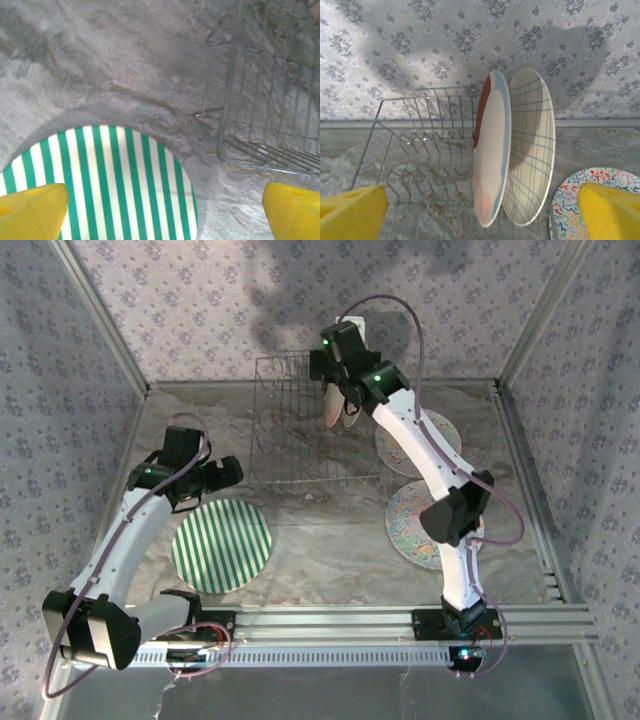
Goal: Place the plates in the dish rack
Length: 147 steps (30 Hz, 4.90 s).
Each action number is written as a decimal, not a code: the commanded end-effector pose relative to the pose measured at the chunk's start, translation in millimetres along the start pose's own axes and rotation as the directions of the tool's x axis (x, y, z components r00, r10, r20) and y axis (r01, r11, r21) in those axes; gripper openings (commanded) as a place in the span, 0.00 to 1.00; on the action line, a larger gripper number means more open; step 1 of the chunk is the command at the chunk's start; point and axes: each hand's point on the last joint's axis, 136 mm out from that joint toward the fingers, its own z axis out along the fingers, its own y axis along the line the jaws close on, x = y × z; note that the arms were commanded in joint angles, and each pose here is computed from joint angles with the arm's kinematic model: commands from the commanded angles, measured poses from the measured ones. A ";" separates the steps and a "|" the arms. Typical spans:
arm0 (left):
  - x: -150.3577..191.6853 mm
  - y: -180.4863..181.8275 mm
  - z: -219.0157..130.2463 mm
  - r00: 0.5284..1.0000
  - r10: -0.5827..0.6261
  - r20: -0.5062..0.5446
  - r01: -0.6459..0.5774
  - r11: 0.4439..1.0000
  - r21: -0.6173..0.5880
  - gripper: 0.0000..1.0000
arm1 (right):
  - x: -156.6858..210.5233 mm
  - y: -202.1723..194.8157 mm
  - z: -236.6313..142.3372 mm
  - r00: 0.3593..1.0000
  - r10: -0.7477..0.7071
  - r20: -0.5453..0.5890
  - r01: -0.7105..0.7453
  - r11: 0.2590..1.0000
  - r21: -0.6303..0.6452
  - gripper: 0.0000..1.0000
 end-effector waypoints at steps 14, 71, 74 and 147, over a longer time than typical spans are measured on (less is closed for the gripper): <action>43.6 66.1 -30.0 0.972 -0.211 -0.105 0.192 0.967 -0.166 1.00 | 81.0 48.4 -121.9 0.967 -0.023 -0.252 -0.125 0.823 -0.554 0.98; 83.7 128.2 80.2 0.939 -0.344 0.021 0.338 0.906 -0.256 0.99 | 413.6 184.8 -135.2 0.626 -0.110 -0.772 -0.531 0.664 -0.526 0.95; 85.4 129.3 84.5 0.939 -0.344 0.014 0.336 0.905 -0.261 0.99 | 418.5 188.0 -131.1 0.615 -0.113 -0.780 -0.533 0.669 -0.518 0.95; 101.7 125.7 114.2 0.888 -0.457 -0.054 0.431 0.867 -0.250 0.99 | 422.3 243.3 -124.9 0.438 -0.062 -0.897 -0.725 0.567 -0.392 0.27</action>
